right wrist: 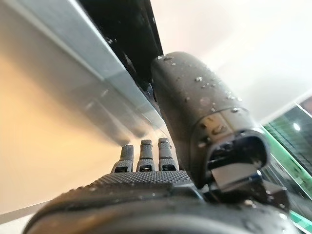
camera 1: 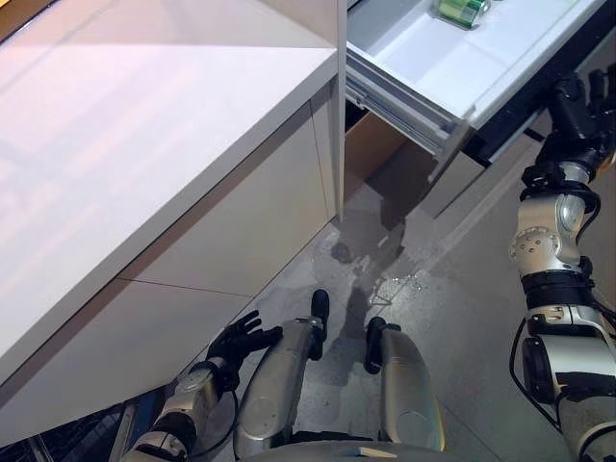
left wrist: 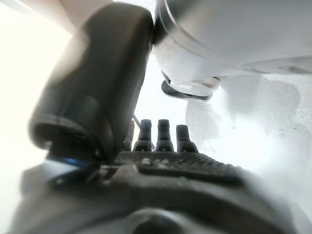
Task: Put drinks into fridge and close the fridge
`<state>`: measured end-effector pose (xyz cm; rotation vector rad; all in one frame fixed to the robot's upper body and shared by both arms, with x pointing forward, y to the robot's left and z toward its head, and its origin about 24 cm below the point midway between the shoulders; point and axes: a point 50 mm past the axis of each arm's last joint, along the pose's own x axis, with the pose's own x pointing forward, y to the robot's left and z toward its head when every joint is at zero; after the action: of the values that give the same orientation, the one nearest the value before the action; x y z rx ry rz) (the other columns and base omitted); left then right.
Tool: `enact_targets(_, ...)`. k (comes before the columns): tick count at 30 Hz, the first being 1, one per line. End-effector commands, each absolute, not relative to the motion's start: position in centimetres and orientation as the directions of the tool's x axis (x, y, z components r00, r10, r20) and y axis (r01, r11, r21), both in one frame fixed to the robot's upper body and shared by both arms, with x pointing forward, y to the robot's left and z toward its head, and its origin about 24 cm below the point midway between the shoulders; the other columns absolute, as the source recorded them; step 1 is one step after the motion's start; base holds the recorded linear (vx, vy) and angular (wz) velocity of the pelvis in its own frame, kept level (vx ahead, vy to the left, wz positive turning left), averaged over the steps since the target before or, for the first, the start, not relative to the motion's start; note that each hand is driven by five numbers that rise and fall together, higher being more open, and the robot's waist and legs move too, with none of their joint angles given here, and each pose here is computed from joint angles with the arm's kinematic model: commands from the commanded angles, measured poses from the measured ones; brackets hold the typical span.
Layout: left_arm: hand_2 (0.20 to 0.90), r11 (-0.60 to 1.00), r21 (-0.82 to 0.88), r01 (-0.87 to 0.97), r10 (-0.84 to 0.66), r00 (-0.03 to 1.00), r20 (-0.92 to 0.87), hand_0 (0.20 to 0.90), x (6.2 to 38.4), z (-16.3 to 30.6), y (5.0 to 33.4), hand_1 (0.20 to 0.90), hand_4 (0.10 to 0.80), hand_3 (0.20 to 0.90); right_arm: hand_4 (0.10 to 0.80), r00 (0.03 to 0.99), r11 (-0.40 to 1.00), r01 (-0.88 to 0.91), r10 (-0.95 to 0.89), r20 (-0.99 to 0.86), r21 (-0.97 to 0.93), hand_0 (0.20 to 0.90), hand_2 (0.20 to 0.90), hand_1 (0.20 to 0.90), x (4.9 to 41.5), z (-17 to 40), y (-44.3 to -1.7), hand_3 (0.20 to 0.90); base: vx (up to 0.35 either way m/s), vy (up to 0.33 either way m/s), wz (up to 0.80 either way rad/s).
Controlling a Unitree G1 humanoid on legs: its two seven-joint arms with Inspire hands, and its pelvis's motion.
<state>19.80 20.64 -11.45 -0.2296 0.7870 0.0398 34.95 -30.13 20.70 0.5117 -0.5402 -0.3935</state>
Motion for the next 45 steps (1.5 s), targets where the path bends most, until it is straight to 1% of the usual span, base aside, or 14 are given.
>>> enact_targets(1, 0.900, 0.984, -0.151, -0.091, -0.060, 0.632, -0.773, 0.900, 15.9, -12.9, 21.6, 0.900, 0.800, 0.900, 0.800, 0.781, 0.936, -0.186, -0.044, 0.623, 0.300, 0.900, 0.900, 0.900, 36.7, 27.9, -23.4, 0.900, 0.021, 0.018, 0.12)
enact_targets(5, 0.900, 0.985, -0.169, -0.038, -0.104, 0.646, -0.756, 0.900, 16.2, -12.7, 20.9, 0.900, 0.800, 0.900, 0.800, 0.778, 0.911, -0.246, -0.018, 0.628, 0.331, 0.900, 0.900, 0.900, 37.2, 28.7, -22.3, 0.900, 0.015, 0.017, 0.27)
enact_targets(9, 0.900, 0.985, -0.173, -0.013, -0.122, 0.652, -0.748, 0.900, 16.3, -12.7, 20.5, 0.900, 0.800, 0.900, 0.800, 0.779, 0.907, -0.254, -0.014, 0.626, 0.337, 0.900, 0.900, 0.900, 37.5, 28.8, -21.5, 0.900, 0.012, 0.025, 0.30)
enact_targets(14, 0.900, 0.991, -0.132, -0.016, -0.093, 0.625, -0.775, 0.900, 15.4, -13.1, 21.3, 0.900, 0.800, 0.900, 0.800, 0.792, 0.901, -0.244, -0.027, 0.610, 0.358, 0.900, 0.900, 0.900, 37.8, 28.1, -21.1, 0.900, 0.053, 0.020, 0.27)
enact_targets(21, 0.900, 0.994, -0.106, -0.025, -0.070, 0.597, -0.799, 0.900, 14.2, -13.6, 22.1, 0.900, 0.800, 0.900, 0.800, 0.806, 0.894, -0.209, -0.072, 0.588, 0.396, 0.900, 0.900, 0.900, 37.9, 27.3, -21.8, 0.900, 0.056, 0.044, 0.08)
enact_targets(28, 0.900, 0.993, -0.116, -0.007, -0.087, 0.613, -0.785, 0.900, 14.8, -13.4, 22.1, 0.900, 0.800, 0.900, 0.800, 0.797, 0.888, -0.183, -0.116, 0.593, 0.421, 0.900, 0.900, 0.900, 37.6, 27.2, -22.7, 0.900, 0.006, 0.030, 0.00)
enact_targets(31, 0.900, 0.994, -0.113, -0.007, -0.086, 0.611, -0.787, 0.900, 15.0, -13.3, 22.2, 0.900, 0.800, 0.900, 0.800, 0.814, 0.887, -0.142, -0.148, 0.561, 0.440, 0.900, 0.900, 0.900, 37.5, 25.7, -23.1, 0.900, 0.043, -0.001, -0.08)
enact_targets(35, 0.900, 0.995, -0.096, -0.019, -0.066, 0.592, -0.803, 0.900, 14.4, -13.5, 22.5, 0.900, 0.800, 0.900, 0.800, 0.881, 0.882, -0.094, -0.142, 0.451, 0.462, 0.900, 0.900, 0.900, 36.6, 20.4, -23.3, 0.900, 0.074, -0.049, -0.14)
enact_targets(38, 0.900, 0.996, -0.083, -0.038, -0.046, 0.568, -0.822, 0.900, 13.7, -13.8, 22.7, 0.900, 0.800, 0.900, 0.800, 0.957, 0.886, -0.037, -0.101, 0.271, 0.462, 0.900, 0.900, 0.900, 34.3, 13.0, -22.7, 0.900, 0.082, -0.109, -0.25)
enact_targets(39, 0.900, 0.996, -0.079, -0.041, -0.042, 0.560, -0.827, 0.900, 13.4, -13.9, 22.7, 0.900, 0.800, 0.900, 0.800, 0.971, 0.893, -0.021, -0.090, 0.224, 0.449, 0.900, 0.900, 0.900, 33.2, 10.8, -22.5, 0.900, 0.077, -0.095, -0.21)
enact_targets(41, 0.900, 0.996, -0.074, -0.056, -0.032, 0.543, -0.839, 0.900, 12.6, -14.2, 22.7, 0.900, 0.800, 0.900, 0.800, 0.995, 0.904, 0.042, -0.077, 0.065, 0.425, 0.900, 0.900, 0.900, 30.2, 5.4, -23.0, 0.900, 0.077, -0.104, -0.26)
enact_targets(43, 0.900, 0.995, -0.077, -0.068, -0.029, 0.535, -0.844, 0.900, 12.2, -14.4, 22.6, 0.900, 0.800, 0.900, 0.800, 0.995, 0.915, 0.092, -0.068, -0.074, 0.392, 0.900, 0.900, 0.900, 27.9, 1.8, -22.9, 0.900, 0.049, -0.099, -0.23)
enact_targets(44, 0.900, 0.994, -0.078, -0.072, -0.027, 0.534, -0.845, 0.900, 12.1, -14.4, 22.6, 0.900, 0.800, 0.900, 0.800, 0.994, 0.918, 0.094, -0.066, -0.087, 0.385, 0.900, 0.900, 0.900, 27.5, 1.3, -22.8, 0.900, 0.051, -0.111, -0.17)
enact_targets(45, 0.900, 0.993, -0.083, -0.082, -0.027, 0.528, -0.849, 0.900, 12.0, -14.5, 22.6, 0.900, 0.800, 0.900, 0.800, 0.984, 0.935, 0.108, -0.052, -0.169, 0.338, 0.900, 0.900, 0.900, 25.9, -0.9, -22.6, 0.900, 0.043, -0.095, -0.26)
